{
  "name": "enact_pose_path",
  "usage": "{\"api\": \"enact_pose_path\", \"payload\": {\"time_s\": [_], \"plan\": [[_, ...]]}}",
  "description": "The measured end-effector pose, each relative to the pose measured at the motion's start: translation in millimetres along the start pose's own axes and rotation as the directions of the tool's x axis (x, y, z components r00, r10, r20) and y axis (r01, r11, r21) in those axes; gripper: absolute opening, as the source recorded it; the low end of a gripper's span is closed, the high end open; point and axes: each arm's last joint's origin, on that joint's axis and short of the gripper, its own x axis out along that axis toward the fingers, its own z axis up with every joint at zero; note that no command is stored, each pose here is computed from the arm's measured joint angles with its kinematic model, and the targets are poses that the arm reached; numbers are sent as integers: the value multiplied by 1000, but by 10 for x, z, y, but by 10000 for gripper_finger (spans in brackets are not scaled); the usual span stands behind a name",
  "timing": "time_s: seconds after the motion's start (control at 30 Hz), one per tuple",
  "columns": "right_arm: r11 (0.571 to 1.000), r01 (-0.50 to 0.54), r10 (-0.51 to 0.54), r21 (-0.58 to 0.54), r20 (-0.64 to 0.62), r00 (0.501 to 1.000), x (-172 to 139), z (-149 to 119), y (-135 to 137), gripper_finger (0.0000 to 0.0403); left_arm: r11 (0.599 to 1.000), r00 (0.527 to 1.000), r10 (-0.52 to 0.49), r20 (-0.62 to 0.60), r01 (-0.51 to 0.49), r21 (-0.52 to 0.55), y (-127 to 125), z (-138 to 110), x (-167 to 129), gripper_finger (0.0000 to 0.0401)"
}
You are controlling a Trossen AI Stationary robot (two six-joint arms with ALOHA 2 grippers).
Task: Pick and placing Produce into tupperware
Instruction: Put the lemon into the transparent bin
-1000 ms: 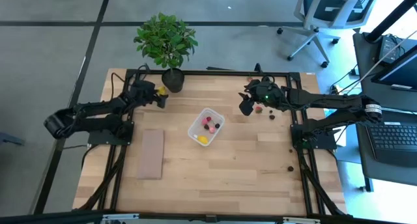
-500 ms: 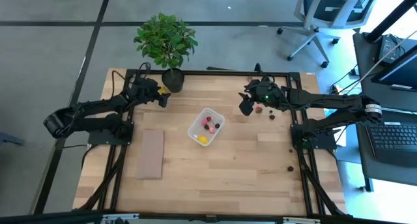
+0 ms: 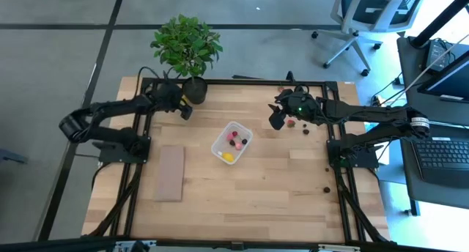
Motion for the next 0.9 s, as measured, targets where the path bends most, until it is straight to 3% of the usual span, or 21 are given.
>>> {"api": "enact_pose_path", "payload": {"time_s": [0.33, 0.67, 0.9], "plan": [[1000, -2, 2, 28, -1, 1000, 0, -1, 0, 197, 997, 996, 17, -92, -10, 79, -24, 116, 72, 344], [1000, -1, 1, 25, -3, 1000, -1, -2, 0, 197, 981, 979, 165, -116, -152, 119, 10, 193, 5, 344], [1000, -1, 2, 24, -3, 1000, 0, -2, 0, 197, 980, 973, 193, -123, -184, 79, 62, 211, -5, 344]]}}
